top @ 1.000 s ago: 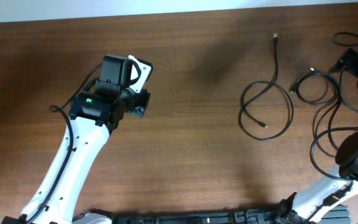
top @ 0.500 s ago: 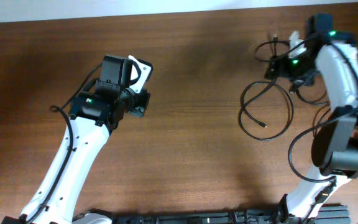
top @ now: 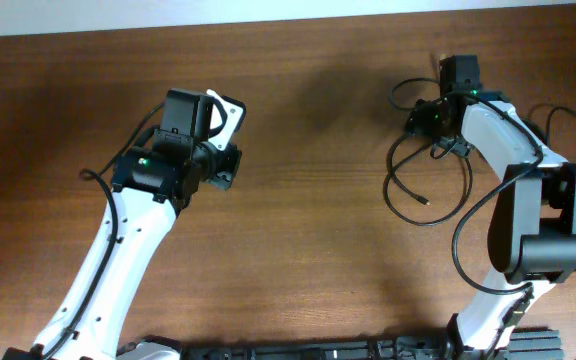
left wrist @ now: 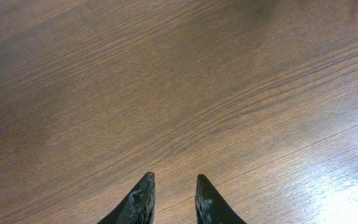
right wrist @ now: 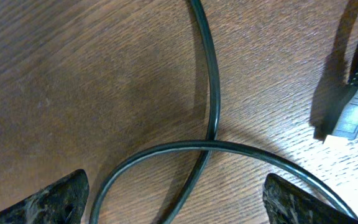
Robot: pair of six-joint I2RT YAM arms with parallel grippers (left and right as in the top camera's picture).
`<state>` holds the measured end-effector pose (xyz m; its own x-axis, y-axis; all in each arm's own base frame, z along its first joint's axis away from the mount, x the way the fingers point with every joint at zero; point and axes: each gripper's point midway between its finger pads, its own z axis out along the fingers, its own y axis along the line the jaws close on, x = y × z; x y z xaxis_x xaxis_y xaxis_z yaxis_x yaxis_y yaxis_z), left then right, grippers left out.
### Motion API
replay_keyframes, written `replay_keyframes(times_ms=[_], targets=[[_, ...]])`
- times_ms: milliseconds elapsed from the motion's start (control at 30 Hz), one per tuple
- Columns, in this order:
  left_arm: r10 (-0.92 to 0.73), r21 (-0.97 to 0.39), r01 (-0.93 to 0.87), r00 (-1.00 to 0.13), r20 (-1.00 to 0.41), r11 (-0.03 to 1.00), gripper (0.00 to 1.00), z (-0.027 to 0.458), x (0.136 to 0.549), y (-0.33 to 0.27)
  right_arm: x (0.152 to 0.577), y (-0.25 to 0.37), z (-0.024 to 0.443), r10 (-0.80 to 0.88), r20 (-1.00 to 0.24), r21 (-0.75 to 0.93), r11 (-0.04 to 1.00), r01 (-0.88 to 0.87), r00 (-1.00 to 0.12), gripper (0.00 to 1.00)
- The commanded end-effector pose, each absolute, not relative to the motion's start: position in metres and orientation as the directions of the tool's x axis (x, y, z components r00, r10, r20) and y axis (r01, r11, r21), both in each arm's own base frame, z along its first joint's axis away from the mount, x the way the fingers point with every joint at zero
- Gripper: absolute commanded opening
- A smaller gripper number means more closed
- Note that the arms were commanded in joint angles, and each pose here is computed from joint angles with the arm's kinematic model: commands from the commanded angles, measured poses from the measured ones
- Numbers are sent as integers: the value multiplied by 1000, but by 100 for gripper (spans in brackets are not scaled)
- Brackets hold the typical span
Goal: Untangle cables
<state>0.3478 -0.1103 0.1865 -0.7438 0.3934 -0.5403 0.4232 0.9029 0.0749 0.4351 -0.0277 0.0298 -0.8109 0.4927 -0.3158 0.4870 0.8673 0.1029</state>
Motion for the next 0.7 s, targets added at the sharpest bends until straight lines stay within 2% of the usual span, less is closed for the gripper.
replay_keyframes(times_ms=[0,100,300,400,467,667], targets=[[378,63,419,-732,-567,906,23,197,348,-113,433,-28,14,559,-296,97,824,558,-774,89],[378,63,419,-732,-567,906,23,197,348,-113,440,-28,12,599,-309,123,796,593,-739,89],[378,63,419,-732,-566,906,23,197,348,-113,441,-29,0,736,-276,170,670,722,-618,87],[378,63,419,-733,-566,906,23,197,348,-113,440,-28,-9,754,-259,165,650,742,-603,86],[378,63,419,-732,-567,906,23,197,348,-113,441,-27,-14,754,-255,169,651,740,-605,79],[378,63,419,-732,-567,906,24,197,348,-113,453,-14,-11,755,-232,251,655,713,-613,43]])
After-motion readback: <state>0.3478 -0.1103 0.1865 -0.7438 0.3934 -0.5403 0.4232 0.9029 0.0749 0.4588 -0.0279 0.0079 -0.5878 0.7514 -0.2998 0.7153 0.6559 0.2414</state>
